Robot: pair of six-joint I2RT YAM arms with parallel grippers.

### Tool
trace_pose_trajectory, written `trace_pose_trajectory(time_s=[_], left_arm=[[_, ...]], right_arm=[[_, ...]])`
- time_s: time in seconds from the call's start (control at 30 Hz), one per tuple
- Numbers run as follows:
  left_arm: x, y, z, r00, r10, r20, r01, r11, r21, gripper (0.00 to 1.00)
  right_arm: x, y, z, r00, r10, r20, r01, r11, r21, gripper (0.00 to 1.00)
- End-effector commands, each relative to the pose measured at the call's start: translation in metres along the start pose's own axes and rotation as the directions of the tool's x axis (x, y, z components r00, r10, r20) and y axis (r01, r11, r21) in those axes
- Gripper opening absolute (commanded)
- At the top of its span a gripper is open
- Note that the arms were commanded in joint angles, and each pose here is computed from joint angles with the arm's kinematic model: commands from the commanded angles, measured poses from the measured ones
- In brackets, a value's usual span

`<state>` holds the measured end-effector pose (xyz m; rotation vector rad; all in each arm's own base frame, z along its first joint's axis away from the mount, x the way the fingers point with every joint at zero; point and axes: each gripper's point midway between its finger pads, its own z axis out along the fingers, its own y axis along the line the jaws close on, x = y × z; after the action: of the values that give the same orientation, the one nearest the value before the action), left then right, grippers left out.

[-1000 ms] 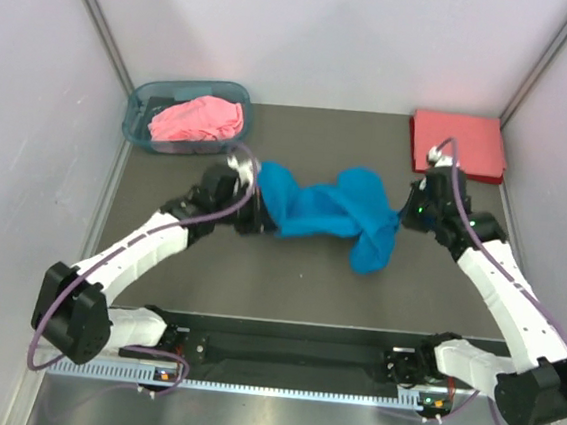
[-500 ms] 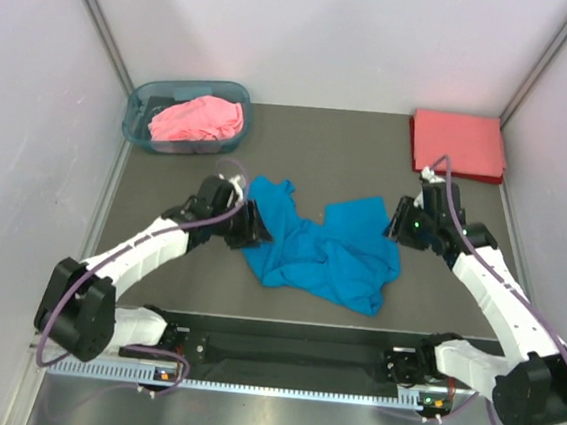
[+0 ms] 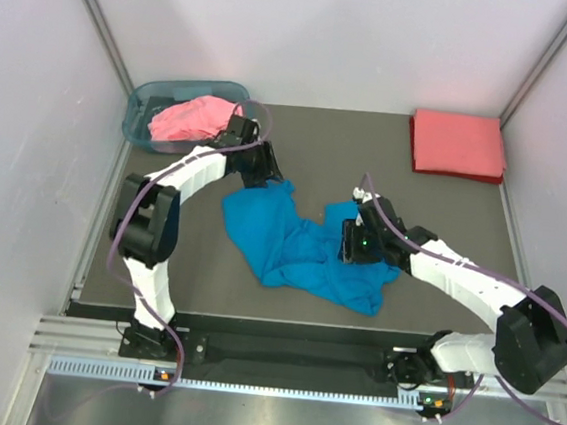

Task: Fold and stack the t-shirts
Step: Flatten the tshirt out

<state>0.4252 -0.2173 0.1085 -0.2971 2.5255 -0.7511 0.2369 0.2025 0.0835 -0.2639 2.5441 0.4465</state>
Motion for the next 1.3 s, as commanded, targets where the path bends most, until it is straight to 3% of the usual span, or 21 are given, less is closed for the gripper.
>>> trace_pose_trajectory(time_s=[0.0,0.17,0.3,0.37,0.43,0.47,0.5,0.57,0.63,0.7,0.77,0.9,0.97,1.0,1.13,1.2,1.27], left_arm=[[-0.004,0.019,0.011,0.998,0.059,-0.022,-0.062,0.99,-0.123,0.58],[0.005,0.036,0.033,0.988,0.126,-0.093,-0.143,0.966,-0.217,0.58],[0.022,0.053,0.045,0.98,0.12,-0.158,-0.159,0.952,-0.261,0.57],[0.026,0.06,0.048,0.98,0.114,-0.163,-0.156,0.948,-0.279,0.48],[0.031,0.063,0.047,0.981,0.1,-0.164,-0.144,0.948,-0.284,0.28],[0.028,0.058,0.044,0.983,0.101,-0.153,-0.139,0.953,-0.268,0.13],[0.027,0.055,0.041,0.984,0.103,-0.147,-0.139,0.955,-0.261,0.07],[0.018,0.043,0.027,0.986,0.111,-0.121,-0.138,0.961,-0.241,0.0],[0.007,0.027,0.013,0.988,0.115,-0.1,-0.134,0.971,-0.2,0.0],[-0.008,0.009,-0.013,0.991,0.13,-0.042,-0.136,0.976,-0.168,0.0],[-0.019,-0.004,-0.037,0.989,0.146,0.022,-0.141,0.978,-0.153,0.0],[0.015,0.01,-0.06,0.992,0.124,-0.036,-0.128,0.98,-0.152,0.0],[0.032,0.013,-0.074,0.991,0.126,-0.051,-0.132,0.982,-0.133,0.0],[0.056,0.033,-0.073,0.989,0.109,-0.102,-0.125,0.978,-0.165,0.0],[0.094,0.064,-0.095,0.985,0.111,-0.133,-0.138,0.966,-0.218,0.03],[0.104,0.08,-0.106,0.986,0.114,-0.123,-0.143,0.953,-0.266,0.06],[0.11,0.084,-0.109,0.987,0.112,-0.116,-0.139,0.954,-0.265,0.06]], right_arm=[[-0.021,0.006,-0.008,0.993,-0.009,0.114,0.011,1.0,-0.015,0.45],[-0.009,0.006,-0.006,0.996,-0.04,0.081,0.042,0.999,-0.025,0.49],[-0.005,0.026,-0.006,0.995,-0.058,0.086,0.065,0.995,-0.08,0.6],[-0.001,0.037,-0.002,0.993,-0.078,0.088,0.087,0.991,-0.103,0.64],[0.004,0.039,0.009,0.995,-0.083,0.058,0.088,0.992,-0.087,0.65],[0.008,0.036,0.018,0.996,-0.087,0.029,0.089,0.994,-0.063,0.64],[0.005,0.03,0.022,0.996,-0.085,0.039,0.086,0.996,-0.018,0.61],[0.003,0.016,0.025,0.997,-0.067,0.045,0.064,0.996,0.067,0.35],[-0.014,-0.006,0.018,0.994,-0.043,0.105,0.023,0.981,0.192,0.14],[-0.026,-0.023,0.004,0.989,-0.034,0.146,-0.006,0.965,0.264,0.0],[-0.04,-0.034,-0.015,0.979,-0.004,0.203,-0.058,0.954,0.295,0.0],[-0.034,-0.035,-0.037,0.978,0.039,0.207,-0.094,0.96,0.263,0.0],[-0.018,-0.03,-0.036,0.984,0.05,0.171,-0.085,0.975,0.206,0.03],[-0.008,-0.02,-0.034,0.989,0.056,0.134,-0.075,0.986,0.147,0.06],[0.013,-0.019,-0.036,0.998,0.009,0.061,-0.016,0.994,0.108,0.32],[-0.007,-0.035,-0.046,0.992,0.016,0.128,-0.038,0.984,0.176,0.41],[-0.047,-0.04,-0.056,0.98,0.069,0.185,-0.093,0.988,0.123,0.47]])
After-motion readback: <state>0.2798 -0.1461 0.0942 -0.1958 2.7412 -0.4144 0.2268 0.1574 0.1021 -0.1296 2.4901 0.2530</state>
